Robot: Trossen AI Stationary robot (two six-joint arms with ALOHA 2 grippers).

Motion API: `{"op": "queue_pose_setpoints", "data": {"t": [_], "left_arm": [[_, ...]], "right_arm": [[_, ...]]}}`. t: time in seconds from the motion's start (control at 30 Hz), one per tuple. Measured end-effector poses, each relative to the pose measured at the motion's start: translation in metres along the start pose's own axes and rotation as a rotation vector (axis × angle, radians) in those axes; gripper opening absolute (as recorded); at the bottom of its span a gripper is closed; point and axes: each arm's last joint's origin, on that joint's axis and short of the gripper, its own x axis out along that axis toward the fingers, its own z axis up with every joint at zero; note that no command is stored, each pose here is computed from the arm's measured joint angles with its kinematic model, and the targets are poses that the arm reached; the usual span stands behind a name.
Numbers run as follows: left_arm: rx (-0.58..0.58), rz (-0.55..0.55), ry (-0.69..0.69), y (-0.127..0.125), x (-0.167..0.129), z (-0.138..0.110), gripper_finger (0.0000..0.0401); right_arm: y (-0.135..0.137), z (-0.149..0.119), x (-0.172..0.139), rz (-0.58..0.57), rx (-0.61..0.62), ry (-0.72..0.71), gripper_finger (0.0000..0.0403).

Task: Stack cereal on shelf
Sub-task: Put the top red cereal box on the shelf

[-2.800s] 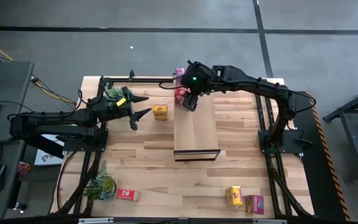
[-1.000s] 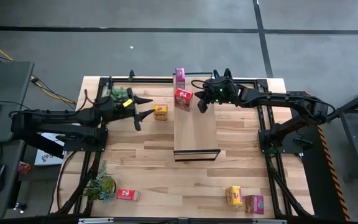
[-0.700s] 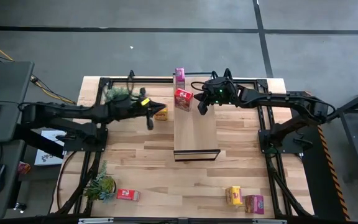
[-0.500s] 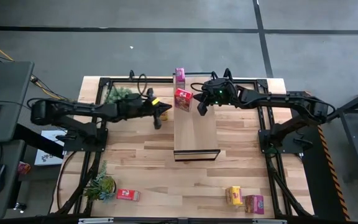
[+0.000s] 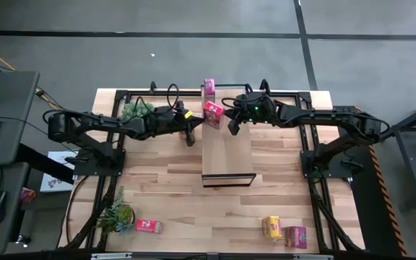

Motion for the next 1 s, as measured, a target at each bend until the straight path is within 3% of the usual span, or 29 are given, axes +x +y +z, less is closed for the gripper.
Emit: {"op": "queue_pose_setpoints", "data": {"t": [0.67,1.0], "left_arm": [[-0.012,0.026,-0.061,0.005,0.002,0.004,0.0000],[-0.026,0.059,-0.037,0.015,0.020,-0.014,0.0000]], "right_arm": [[0.023,-0.005,-0.001,0.066,-0.006,0.014,0.0000],[0.024,-0.005,-0.001,0.065,-0.004,0.013,0.0000]]}}
